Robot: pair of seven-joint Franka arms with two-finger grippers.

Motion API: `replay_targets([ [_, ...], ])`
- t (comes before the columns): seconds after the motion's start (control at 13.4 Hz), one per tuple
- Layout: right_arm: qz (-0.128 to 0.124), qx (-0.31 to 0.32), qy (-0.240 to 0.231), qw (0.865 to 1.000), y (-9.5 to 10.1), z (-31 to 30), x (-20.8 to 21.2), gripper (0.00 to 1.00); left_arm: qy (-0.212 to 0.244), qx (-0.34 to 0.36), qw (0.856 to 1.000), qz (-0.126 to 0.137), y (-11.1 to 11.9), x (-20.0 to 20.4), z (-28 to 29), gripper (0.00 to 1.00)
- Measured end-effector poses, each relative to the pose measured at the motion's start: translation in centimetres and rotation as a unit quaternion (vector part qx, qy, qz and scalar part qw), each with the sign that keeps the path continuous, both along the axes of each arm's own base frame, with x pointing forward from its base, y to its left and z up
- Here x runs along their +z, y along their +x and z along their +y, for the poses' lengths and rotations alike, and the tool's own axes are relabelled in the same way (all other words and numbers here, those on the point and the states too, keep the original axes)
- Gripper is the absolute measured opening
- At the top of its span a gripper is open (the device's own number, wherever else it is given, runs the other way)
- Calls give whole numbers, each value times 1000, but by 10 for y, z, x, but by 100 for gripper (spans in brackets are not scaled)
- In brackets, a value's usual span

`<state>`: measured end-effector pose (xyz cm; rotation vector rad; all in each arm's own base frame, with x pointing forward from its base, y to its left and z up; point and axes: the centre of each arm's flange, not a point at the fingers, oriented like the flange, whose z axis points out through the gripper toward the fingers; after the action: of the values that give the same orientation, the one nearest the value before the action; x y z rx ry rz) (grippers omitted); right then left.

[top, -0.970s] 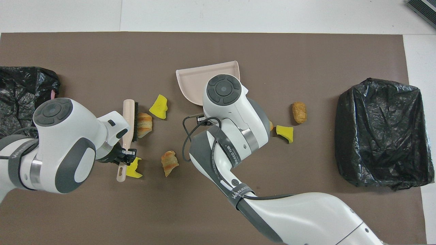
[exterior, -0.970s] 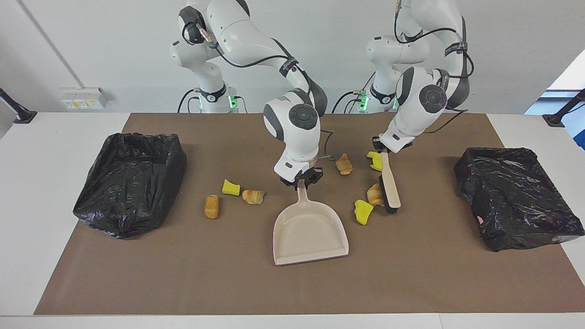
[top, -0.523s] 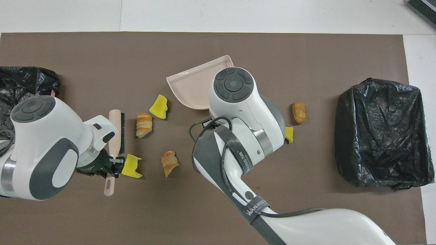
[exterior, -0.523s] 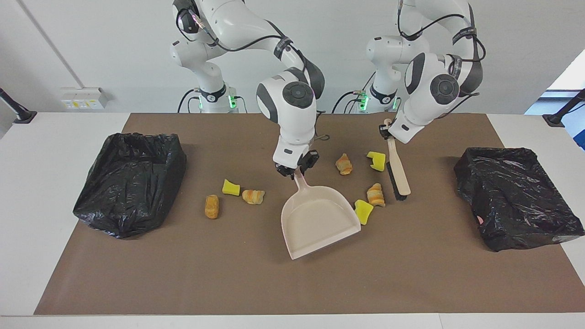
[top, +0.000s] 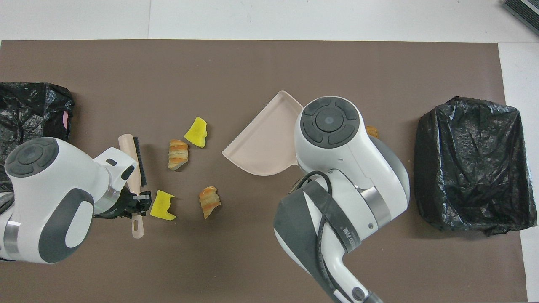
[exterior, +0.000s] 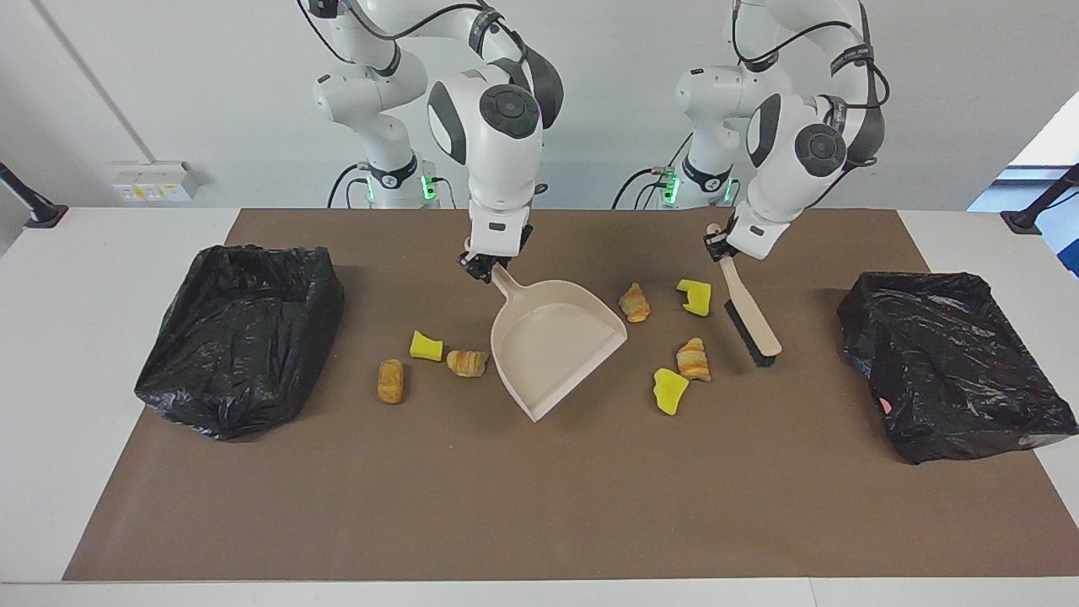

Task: Sweep and dump trash in bin
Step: 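Set the dustpan down near the bread with the right gripper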

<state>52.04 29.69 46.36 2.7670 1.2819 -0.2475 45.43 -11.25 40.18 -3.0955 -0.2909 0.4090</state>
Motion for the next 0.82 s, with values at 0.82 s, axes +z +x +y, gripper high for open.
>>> replay_targets([
  [0.82, 56, 194, 14, 979, -47, -33, -60, 32, -44, -100, 994, -2, 46, -45, 9, 26],
])
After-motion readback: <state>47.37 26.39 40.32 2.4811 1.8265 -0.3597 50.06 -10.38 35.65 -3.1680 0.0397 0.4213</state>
